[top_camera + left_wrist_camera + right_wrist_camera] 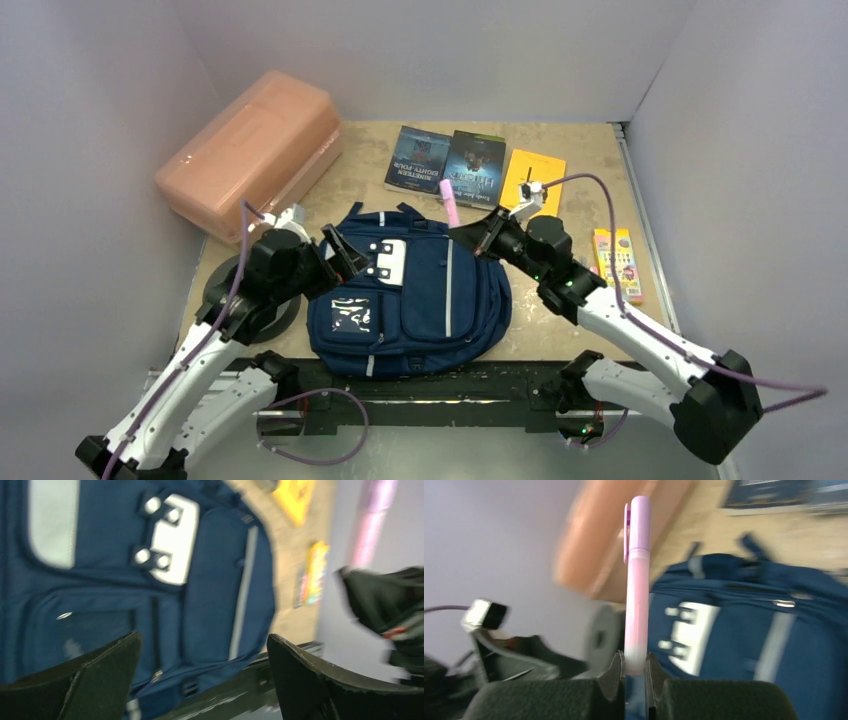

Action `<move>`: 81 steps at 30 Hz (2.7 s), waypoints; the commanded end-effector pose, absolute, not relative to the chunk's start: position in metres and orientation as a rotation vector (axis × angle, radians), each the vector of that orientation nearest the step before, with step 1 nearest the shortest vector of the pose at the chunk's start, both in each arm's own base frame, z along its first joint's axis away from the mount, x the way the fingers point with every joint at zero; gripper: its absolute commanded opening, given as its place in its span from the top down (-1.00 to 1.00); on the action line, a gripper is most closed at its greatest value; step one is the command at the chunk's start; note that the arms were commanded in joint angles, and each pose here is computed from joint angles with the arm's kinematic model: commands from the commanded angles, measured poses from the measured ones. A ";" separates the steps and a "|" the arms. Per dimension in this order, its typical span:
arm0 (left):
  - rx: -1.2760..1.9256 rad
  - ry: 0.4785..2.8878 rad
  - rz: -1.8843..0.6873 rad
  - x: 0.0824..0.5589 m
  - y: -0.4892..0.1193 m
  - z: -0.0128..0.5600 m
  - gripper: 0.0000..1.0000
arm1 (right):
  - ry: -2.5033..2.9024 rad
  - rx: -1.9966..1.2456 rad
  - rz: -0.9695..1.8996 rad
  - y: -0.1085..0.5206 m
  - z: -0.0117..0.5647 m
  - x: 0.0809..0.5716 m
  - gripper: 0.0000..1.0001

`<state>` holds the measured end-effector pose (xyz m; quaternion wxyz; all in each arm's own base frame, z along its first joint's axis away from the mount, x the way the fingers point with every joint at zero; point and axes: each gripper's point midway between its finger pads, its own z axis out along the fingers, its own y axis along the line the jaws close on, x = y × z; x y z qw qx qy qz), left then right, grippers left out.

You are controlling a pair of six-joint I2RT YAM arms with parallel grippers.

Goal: Pack the student bag
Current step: Pick up the stationery from the center of the board, then place the stationery in the student bag.

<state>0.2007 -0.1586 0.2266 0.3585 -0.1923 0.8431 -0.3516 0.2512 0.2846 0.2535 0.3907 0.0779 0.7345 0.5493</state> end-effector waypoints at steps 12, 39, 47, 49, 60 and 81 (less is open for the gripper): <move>0.027 2.818 -0.284 0.160 -0.181 0.104 0.11 | 2.121 -0.292 0.940 0.232 0.216 0.214 1.00; 0.046 2.876 -0.014 0.172 -0.177 0.046 0.81 | 2.232 -0.461 1.221 0.276 0.187 0.184 1.00; 0.007 2.735 -0.115 0.184 -0.178 0.069 1.00 | 2.358 -0.629 1.332 0.277 0.161 0.152 1.00; 0.003 2.662 -0.185 0.188 -0.179 0.082 1.00 | 2.411 -0.698 1.414 0.279 0.157 0.138 1.00; 0.001 2.507 -0.382 0.193 -0.189 0.112 1.00 | 2.515 -0.905 1.546 0.315 0.135 0.120 1.00; -0.009 2.523 -0.407 0.181 -0.187 0.110 1.00 | 2.468 -0.708 1.449 0.392 0.097 0.216 -0.16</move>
